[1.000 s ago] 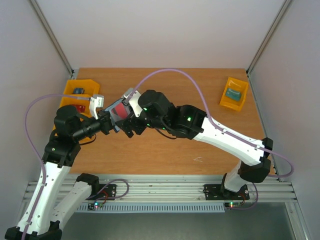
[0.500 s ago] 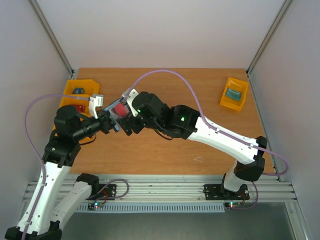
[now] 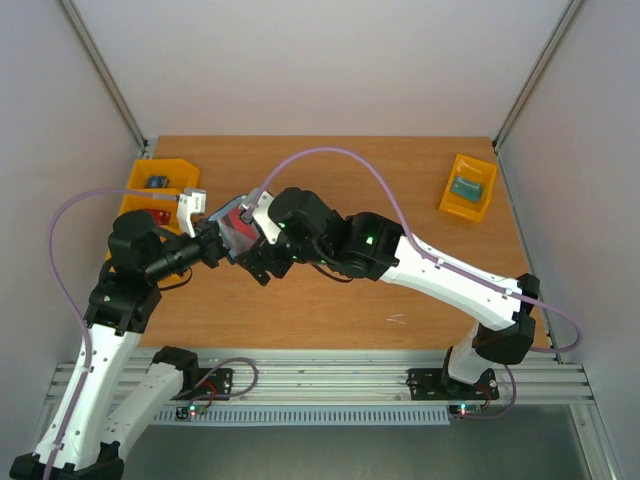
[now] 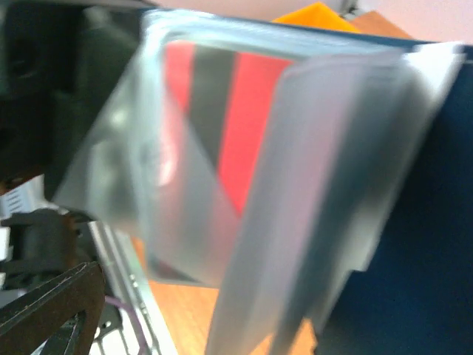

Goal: Take the credit cards out of the card holder

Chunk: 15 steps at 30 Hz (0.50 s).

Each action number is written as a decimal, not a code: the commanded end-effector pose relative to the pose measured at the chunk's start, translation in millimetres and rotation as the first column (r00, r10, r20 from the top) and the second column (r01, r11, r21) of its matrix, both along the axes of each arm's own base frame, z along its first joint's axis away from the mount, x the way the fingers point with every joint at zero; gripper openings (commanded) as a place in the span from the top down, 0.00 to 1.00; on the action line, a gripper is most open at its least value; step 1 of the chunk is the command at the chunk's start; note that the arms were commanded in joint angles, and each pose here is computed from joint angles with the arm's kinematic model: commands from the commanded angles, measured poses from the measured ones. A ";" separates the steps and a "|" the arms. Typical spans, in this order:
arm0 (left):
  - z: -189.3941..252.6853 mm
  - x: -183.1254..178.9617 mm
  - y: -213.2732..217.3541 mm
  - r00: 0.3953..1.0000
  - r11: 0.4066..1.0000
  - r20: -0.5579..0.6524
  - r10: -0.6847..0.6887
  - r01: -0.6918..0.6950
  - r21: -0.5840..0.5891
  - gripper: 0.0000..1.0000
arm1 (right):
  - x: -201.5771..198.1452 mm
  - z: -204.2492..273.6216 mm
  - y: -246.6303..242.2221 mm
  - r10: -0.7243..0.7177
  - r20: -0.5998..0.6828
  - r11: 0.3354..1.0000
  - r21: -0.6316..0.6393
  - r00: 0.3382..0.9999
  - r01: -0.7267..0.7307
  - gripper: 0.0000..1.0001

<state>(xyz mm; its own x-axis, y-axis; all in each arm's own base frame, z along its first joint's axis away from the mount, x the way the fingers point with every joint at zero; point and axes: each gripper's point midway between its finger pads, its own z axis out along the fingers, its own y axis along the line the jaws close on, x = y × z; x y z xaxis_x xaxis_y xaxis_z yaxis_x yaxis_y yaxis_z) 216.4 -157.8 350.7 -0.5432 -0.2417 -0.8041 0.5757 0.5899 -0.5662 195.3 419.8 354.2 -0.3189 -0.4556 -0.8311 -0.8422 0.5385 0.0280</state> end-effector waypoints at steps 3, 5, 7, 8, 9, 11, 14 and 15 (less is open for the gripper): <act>18.1 -3.9 -0.6 0.997 1.000 0.070 -0.010 0.012 -0.022 1.00 | -9.8 -0.6 9.6 0.090 0.019 0.996 -0.018 0.996 -0.090 0.01; 18.1 -4.6 -1.0 0.998 1.000 0.069 -0.014 0.016 -0.022 1.00 | 1.7 -0.1 8.4 0.030 0.039 0.999 -0.035 0.999 -0.029 0.02; 18.9 -5.7 -1.9 0.997 0.999 0.071 -0.022 0.024 -0.025 1.00 | 14.6 2.5 4.4 -0.043 0.070 0.998 -0.040 0.997 0.046 0.02; 19.2 -6.0 -2.3 0.997 0.999 0.072 -0.025 0.027 -0.026 1.00 | 20.8 3.7 1.6 -0.084 0.083 0.995 -0.038 0.993 0.087 0.01; 19.9 -6.7 -2.5 0.997 0.999 0.075 -0.027 0.030 -0.027 1.00 | 26.3 5.3 -1.3 -0.122 0.089 0.992 -0.033 0.989 0.125 0.02; 19.1 -7.0 -3.1 0.997 0.999 0.072 -0.032 0.034 -0.028 1.00 | 32.8 6.2 -4.7 -0.169 0.083 0.985 -0.021 0.982 0.171 0.02; 17.6 -6.5 -2.8 0.997 0.999 0.070 -0.030 0.032 -0.028 1.00 | 36.5 5.7 -6.6 -0.199 0.073 0.980 -0.015 0.977 0.201 0.01; 17.1 -6.9 -3.2 0.997 0.999 0.069 -0.033 0.035 -0.028 1.00 | 37.6 5.2 -7.9 -0.210 0.071 0.977 -0.017 0.975 0.212 0.02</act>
